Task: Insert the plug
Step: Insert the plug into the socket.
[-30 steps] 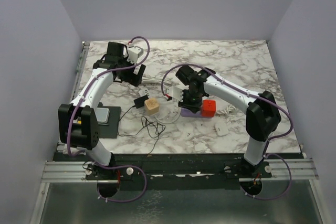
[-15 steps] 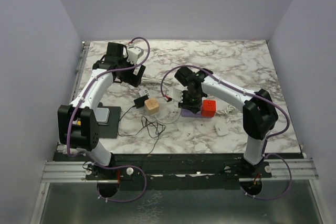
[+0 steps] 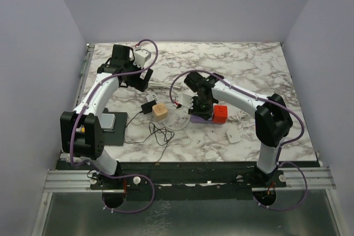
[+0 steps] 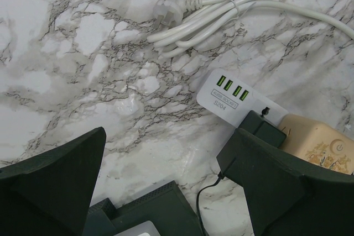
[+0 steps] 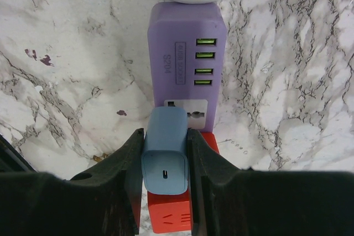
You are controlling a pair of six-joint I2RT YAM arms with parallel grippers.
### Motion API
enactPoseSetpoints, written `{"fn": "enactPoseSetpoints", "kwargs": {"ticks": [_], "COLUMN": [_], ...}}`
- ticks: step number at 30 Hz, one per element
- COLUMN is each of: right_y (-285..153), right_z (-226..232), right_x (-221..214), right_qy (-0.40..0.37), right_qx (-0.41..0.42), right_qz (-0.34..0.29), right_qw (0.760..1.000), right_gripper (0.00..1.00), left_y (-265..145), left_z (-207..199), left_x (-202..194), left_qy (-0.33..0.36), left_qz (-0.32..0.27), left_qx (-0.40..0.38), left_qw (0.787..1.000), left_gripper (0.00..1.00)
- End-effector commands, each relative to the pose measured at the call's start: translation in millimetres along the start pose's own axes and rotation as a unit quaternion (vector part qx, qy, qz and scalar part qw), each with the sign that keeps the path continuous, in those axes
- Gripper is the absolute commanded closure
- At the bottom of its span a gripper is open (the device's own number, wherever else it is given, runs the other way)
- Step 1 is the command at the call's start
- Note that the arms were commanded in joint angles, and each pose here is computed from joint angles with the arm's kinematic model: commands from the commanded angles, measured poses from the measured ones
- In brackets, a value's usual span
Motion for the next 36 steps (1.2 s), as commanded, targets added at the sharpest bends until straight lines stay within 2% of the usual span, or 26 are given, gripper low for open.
{"fn": "enactPoseSetpoints", "kwargs": {"ticks": [1,17,26,36], "right_y": [7,18,22,52], "right_z": [-1,0,-1,6], "right_x": [-4,-14,-22,-46], "right_qy": [-0.007,0.001,0.03,0.044], "right_qx": [-0.008,-0.005,-0.001,0.026], "right_qz": [0.013,0.001,-0.051,-0.022], "right_qw": [1.0,1.0,0.998,0.998], "right_gripper": [0.99,0.99,0.99,0.99], "left_y": [-9,-16,-19,-25], "left_z": [2,5,8,9], "left_x": [2,5,6,12], "left_qy": [0.008,0.013,0.016,0.014], "left_qz": [-0.006,-0.01,-0.007,-0.014], "left_qx": [0.013,0.026,0.032,0.037], "left_qw": [1.0,1.0,0.999,0.999], "left_gripper": [0.01,0.01,0.01,0.01]}}
Point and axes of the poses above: each gripper's point midway between its finger pads, its own y axis out along the fingers, its own z axis along the line the jaws close on, x = y × z, the point moved 2 cm from there along -y, back along the fingers, and after that the axes turned 10 degrees about y, right-handed, at the moved point
